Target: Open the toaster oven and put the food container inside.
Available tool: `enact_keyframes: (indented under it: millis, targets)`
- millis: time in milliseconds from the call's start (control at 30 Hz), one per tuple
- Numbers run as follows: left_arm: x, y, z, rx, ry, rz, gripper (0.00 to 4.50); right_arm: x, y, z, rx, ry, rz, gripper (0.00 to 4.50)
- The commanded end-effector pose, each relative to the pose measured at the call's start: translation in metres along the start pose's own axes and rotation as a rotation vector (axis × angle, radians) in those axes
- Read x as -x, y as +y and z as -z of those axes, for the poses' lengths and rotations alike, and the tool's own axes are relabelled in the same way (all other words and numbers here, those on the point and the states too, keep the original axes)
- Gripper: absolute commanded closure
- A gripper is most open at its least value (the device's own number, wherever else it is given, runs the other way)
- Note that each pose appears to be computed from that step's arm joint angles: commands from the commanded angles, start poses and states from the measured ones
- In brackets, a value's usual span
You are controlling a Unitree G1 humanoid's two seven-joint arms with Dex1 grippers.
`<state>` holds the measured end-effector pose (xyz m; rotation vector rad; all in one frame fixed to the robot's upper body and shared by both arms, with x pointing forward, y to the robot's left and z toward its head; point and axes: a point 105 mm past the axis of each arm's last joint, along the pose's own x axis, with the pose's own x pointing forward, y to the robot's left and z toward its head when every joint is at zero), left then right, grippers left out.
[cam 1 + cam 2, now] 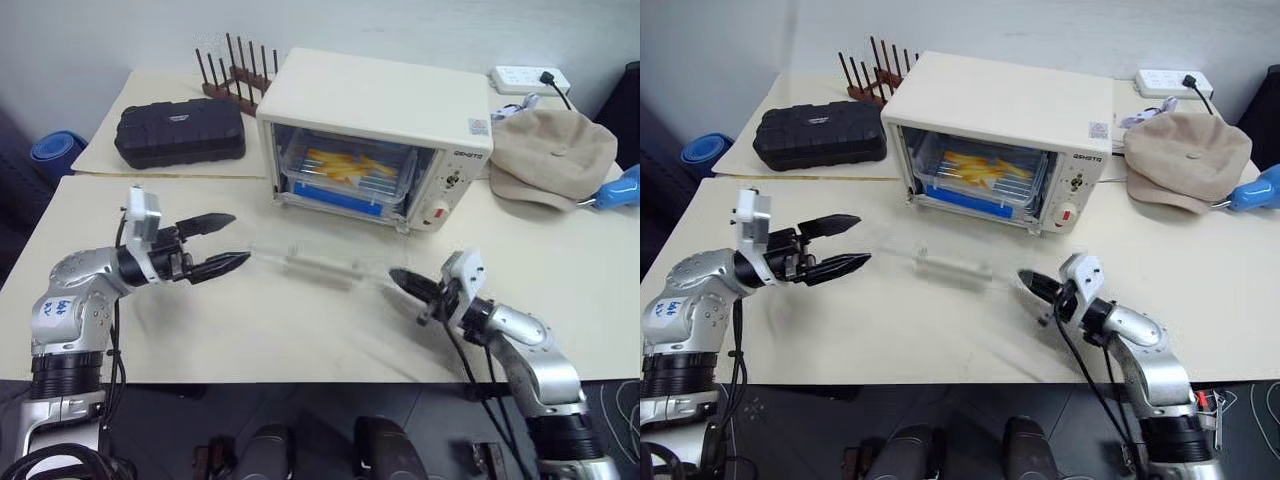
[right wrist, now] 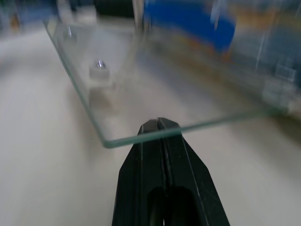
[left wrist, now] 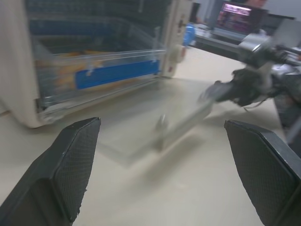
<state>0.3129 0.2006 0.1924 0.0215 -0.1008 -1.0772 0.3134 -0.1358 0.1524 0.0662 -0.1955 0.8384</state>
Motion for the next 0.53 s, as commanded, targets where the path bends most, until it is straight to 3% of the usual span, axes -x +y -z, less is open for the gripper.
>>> enact_keyframes:
  millis: [33,133,233,367,533]
  targets:
    - [0.012,0.005,-0.008,-0.067,-0.041,-0.093,0.02,0.002,-0.015,-0.061,0.061,-0.267,0.049,4.50]
    - [0.022,0.009,0.007,-0.139,0.017,-0.167,0.02,0.001,-0.021,-0.086,0.039,-0.354,0.056,4.50]
    - [0.033,0.005,0.023,-0.185,0.087,-0.185,0.00,0.006,-0.010,-0.078,0.124,-0.235,-0.044,4.11]
    - [0.049,-0.003,0.044,-0.231,0.194,-0.211,0.00,0.035,0.006,-0.036,0.281,0.041,-0.218,2.82]
    - [0.061,-0.012,0.050,-0.254,0.230,-0.228,0.00,0.066,0.007,-0.004,0.314,0.187,-0.287,1.17]
